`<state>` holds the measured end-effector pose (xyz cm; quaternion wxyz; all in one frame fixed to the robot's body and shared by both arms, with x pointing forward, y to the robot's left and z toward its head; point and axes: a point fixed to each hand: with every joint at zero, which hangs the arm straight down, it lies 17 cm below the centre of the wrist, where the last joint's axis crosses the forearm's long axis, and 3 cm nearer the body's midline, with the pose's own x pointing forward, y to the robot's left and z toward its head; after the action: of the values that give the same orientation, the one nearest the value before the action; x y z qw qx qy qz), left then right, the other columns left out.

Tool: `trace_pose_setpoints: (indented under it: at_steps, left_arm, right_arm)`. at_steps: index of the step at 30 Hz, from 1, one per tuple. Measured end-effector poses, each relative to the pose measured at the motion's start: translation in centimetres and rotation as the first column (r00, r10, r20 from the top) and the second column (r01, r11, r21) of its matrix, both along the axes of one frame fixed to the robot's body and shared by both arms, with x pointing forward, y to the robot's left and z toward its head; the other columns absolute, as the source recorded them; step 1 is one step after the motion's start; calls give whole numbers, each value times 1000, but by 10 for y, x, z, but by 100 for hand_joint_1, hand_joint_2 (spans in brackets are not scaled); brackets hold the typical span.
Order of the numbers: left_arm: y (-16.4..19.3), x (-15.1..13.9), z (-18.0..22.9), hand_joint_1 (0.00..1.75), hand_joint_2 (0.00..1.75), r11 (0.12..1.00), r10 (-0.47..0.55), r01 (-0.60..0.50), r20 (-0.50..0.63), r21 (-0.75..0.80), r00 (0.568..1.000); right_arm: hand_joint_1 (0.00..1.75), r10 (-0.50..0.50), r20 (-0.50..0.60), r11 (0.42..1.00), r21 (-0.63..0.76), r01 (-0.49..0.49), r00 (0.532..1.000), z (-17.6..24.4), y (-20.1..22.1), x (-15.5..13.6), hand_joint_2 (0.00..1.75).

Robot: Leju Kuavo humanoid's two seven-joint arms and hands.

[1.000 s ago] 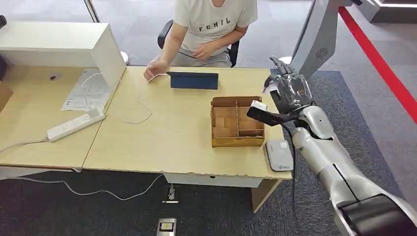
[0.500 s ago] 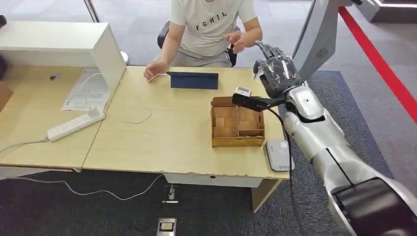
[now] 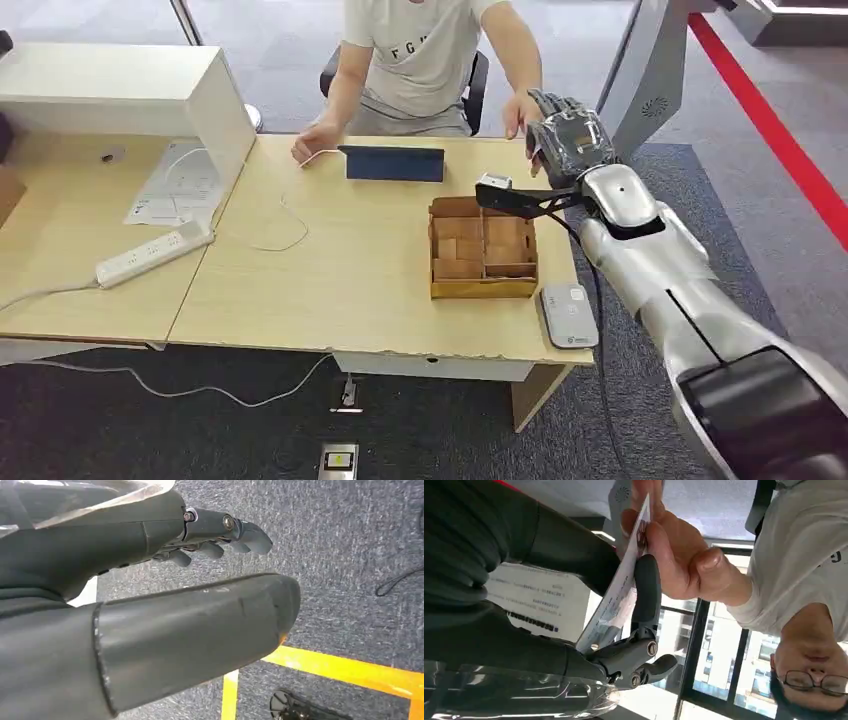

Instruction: Pass the card to the sensor for recognition and then transmit it.

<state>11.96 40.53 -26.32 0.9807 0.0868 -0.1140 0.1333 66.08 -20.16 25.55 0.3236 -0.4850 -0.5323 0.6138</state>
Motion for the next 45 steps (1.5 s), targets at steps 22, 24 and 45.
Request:
trace_pose_setpoints:
  at_steps: [22, 24, 45]
  left_arm:
    - [-4, -8, -2, 0, 0, 1000, 4, -5, -48, -26, 999]
    - [-4, -9, -2, 0, 0, 1000, 10, -11, -56, -27, 998]
    - [4, -9, -1, 0, 0, 994, 105, -105, -37, -17, 994]
  right_arm:
    - [0, 14, -90, 997, -70, -20, 996, -37, -8, -8, 0]
    - [0, 27, -62, 997, -76, -31, 998, -34, -5, -9, 0]
    - [0, -240, -82, 944, 214, 252, 967, -10, -248, -23, 0]
